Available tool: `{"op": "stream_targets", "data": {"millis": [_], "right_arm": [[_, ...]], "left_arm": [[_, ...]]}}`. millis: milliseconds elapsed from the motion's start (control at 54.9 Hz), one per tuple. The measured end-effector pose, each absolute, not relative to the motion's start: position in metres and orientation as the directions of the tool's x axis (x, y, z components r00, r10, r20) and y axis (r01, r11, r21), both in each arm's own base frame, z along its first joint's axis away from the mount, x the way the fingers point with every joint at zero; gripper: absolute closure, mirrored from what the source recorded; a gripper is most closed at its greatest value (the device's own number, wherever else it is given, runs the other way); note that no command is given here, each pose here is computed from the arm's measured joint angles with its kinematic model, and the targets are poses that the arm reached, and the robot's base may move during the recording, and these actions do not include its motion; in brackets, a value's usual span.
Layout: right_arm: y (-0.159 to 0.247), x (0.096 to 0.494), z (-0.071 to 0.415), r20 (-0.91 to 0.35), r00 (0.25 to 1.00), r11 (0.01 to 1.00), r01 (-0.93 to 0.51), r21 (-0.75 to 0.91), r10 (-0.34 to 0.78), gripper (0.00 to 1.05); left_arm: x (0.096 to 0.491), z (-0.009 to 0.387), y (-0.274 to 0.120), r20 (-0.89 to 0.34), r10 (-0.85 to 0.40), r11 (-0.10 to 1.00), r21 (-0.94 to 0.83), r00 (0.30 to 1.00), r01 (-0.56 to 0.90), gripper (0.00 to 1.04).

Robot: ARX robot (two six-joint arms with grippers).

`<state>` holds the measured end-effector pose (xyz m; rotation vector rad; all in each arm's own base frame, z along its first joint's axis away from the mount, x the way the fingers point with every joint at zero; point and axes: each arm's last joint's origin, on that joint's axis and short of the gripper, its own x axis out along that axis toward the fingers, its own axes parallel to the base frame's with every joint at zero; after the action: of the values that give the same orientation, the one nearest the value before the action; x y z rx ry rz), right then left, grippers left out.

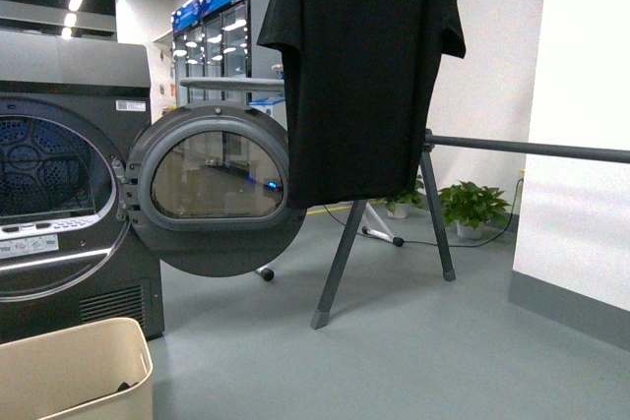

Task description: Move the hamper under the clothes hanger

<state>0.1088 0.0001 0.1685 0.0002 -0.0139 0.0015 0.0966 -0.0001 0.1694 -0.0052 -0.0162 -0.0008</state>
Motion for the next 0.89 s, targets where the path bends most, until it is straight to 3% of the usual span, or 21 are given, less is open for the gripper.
{"op": "stream_targets", "data": {"millis": [893], "right_arm": [[0.0001, 0.1089, 0.1684, 0.013, 1.000, 1.000, -0.002, 0.000, 0.002, 0.08]], "left_arm": [[0.0966, 0.1694, -0.0001, 0.016, -0.002, 1.000, -0.005, 1.000, 0.002, 0.07]]}}
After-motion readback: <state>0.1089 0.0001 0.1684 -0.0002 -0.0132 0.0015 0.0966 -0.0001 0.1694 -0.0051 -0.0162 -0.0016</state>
